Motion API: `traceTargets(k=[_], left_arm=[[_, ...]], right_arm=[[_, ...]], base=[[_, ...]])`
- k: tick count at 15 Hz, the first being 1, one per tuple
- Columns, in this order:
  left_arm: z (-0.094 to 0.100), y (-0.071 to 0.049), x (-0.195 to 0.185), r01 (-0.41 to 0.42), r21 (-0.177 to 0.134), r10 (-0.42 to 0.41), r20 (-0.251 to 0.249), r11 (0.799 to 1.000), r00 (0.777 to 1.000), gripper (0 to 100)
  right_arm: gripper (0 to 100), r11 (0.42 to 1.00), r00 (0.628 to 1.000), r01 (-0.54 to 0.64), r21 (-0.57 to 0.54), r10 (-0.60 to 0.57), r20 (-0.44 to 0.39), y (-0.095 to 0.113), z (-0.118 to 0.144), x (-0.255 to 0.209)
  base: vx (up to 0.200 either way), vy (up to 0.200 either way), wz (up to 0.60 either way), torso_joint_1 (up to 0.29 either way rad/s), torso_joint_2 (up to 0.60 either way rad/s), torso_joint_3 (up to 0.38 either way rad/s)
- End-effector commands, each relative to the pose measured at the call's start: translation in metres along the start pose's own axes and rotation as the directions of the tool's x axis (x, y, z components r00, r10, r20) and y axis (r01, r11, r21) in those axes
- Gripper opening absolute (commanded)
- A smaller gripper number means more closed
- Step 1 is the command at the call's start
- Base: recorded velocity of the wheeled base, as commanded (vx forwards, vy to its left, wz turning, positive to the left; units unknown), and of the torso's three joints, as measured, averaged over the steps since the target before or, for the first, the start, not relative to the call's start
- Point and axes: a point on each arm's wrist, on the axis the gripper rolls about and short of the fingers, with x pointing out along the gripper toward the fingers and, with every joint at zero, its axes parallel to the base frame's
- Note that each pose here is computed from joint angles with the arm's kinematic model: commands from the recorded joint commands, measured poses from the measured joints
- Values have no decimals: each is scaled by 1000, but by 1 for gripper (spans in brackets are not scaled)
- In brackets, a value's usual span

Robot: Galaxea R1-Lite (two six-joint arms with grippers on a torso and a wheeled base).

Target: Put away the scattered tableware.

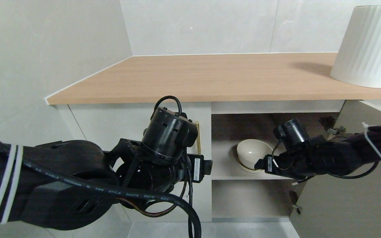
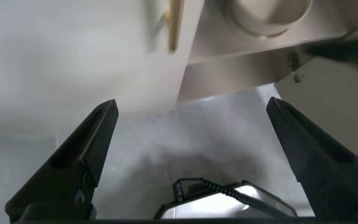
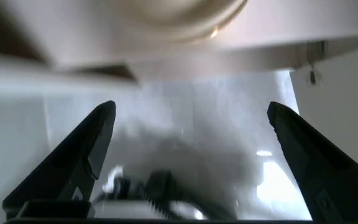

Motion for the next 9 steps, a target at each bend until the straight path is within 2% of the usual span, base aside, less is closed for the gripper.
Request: traceTargets(k=[1, 6, 9], left_arm=[[0, 1, -1, -1, -1, 1, 2, 1000, 1000, 100], [-2, 3, -3, -16, 0, 16, 3, 1000, 1000, 100], [-1, 4, -7, -14, -3, 14, 10, 1000, 1000, 100]], right_arm=[[100, 998, 998, -62, -33, 63, 27, 7, -4, -56], [100, 995, 997, -72, -64, 72, -6, -2, -30, -80], [100, 996, 998, -57, -70, 55, -36, -19, -50, -92]], base=[[-200, 0, 0, 12, 2, -2], [-200, 0, 0, 1, 2, 4], [-200, 0, 0, 1, 1, 2]])
